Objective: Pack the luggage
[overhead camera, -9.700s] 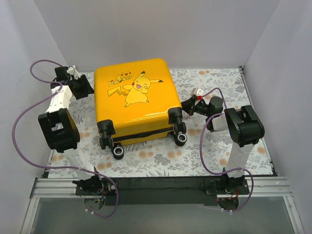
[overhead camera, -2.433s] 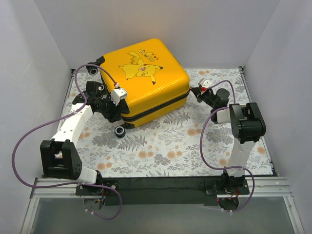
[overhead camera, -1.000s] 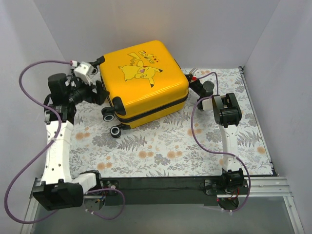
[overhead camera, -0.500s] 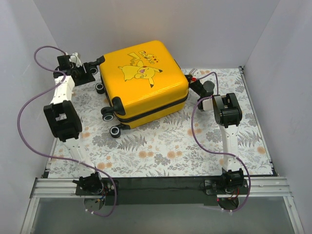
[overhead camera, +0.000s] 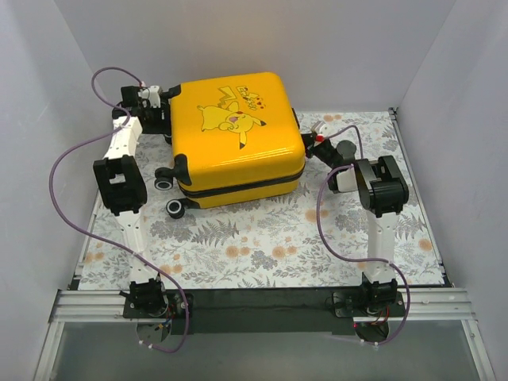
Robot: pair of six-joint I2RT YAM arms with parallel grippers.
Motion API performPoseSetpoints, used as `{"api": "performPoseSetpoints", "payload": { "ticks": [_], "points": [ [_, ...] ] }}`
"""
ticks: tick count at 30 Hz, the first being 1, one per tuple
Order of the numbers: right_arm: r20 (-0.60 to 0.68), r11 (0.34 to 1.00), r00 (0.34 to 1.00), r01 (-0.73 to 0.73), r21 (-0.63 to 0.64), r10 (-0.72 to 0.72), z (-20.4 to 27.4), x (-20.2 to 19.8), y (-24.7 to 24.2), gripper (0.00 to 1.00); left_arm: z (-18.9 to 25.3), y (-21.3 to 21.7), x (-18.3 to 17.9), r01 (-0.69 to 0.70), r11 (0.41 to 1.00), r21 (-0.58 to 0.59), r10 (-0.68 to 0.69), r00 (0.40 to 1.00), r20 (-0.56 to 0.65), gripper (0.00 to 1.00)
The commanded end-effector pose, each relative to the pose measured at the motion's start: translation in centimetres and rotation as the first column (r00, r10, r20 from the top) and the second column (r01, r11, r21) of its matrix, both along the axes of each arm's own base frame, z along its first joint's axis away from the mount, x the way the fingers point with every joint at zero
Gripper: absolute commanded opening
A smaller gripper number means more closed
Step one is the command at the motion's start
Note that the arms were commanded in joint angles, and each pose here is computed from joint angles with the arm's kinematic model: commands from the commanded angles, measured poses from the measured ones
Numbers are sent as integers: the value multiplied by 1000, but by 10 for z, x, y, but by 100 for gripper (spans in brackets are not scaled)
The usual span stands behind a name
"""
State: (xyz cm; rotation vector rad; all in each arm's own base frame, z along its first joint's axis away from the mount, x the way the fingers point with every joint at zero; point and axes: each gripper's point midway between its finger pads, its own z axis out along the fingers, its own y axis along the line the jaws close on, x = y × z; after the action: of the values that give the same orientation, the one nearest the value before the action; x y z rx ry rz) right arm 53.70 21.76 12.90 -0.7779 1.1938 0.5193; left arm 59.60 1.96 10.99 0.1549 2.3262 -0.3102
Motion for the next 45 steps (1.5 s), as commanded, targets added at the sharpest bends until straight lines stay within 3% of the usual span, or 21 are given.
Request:
{"api": "performPoseSetpoints", "payload": {
  "ticks": [1,9,14,17,19,22,25,27,29,30,32,33,36,37,40,41,42,45],
  "points": [
    [418,895,799,-437,-90,432,91,-139,80,1,-20,-220,-93,610,764,-212,-634,770,-71,61],
    [275,868,825,-488,-92,493,74,-226,54,1,-5,-289,-142,783,569,-251,-811,586,-8,58],
    [254,891,857,-451,-52,449,82,-246,40,1,12,-310,-158,811,511,-286,-841,540,29,58],
    [217,893,871,-449,-12,441,84,-256,37,1,12,-325,-181,861,444,-247,-887,462,14,58],
    [203,898,879,-440,1,431,83,-265,33,1,9,-337,-205,903,369,-222,-926,378,-2,58],
    [175,903,891,-428,25,418,86,-274,31,1,2,-344,-218,918,346,-193,-937,348,-25,58],
    [127,910,905,-414,41,406,81,-282,29,1,15,-346,-199,907,396,-139,-916,401,3,59],
    [106,912,910,-407,49,400,77,-289,28,1,29,-341,-169,851,515,-100,-854,520,22,62],
    [53,918,918,-396,41,393,69,-289,28,1,42,-320,-130,733,680,-16,-733,680,30,65],
    [30,930,931,-365,49,364,69,-283,28,1,74,-302,-105,631,775,-31,-626,773,102,66],
    [0,939,940,-340,60,340,66,-282,26,1,108,-270,-84,502,861,-76,-487,859,161,67],
    [-8,941,943,-332,62,333,64,-284,25,1,148,-239,-72,401,906,-136,-365,903,227,68],
    [-12,947,949,-313,69,314,64,-284,22,1,188,-190,-73,272,946,-179,-217,936,278,77],
    [-19,948,950,-311,69,313,63,-285,22,1,219,-180,-88,242,953,-182,-174,930,324,78],
    [-27,951,953,-301,74,303,63,-286,22,1,215,-142,-103,24,989,-144,21,953,301,79],
    [-7,955,956,-292,57,293,63,-285,21,1,235,-131,-118,-29,989,-144,76,939,336,79],
    [-5,954,956,-293,56,294,63,-285,22,1,213,-109,-123,-150,983,-109,176,940,293,80],
    [2,957,958,-286,50,286,63,-285,22,1,221,-86,-150,-246,955,-167,284,918,277,82]
  ]
}}
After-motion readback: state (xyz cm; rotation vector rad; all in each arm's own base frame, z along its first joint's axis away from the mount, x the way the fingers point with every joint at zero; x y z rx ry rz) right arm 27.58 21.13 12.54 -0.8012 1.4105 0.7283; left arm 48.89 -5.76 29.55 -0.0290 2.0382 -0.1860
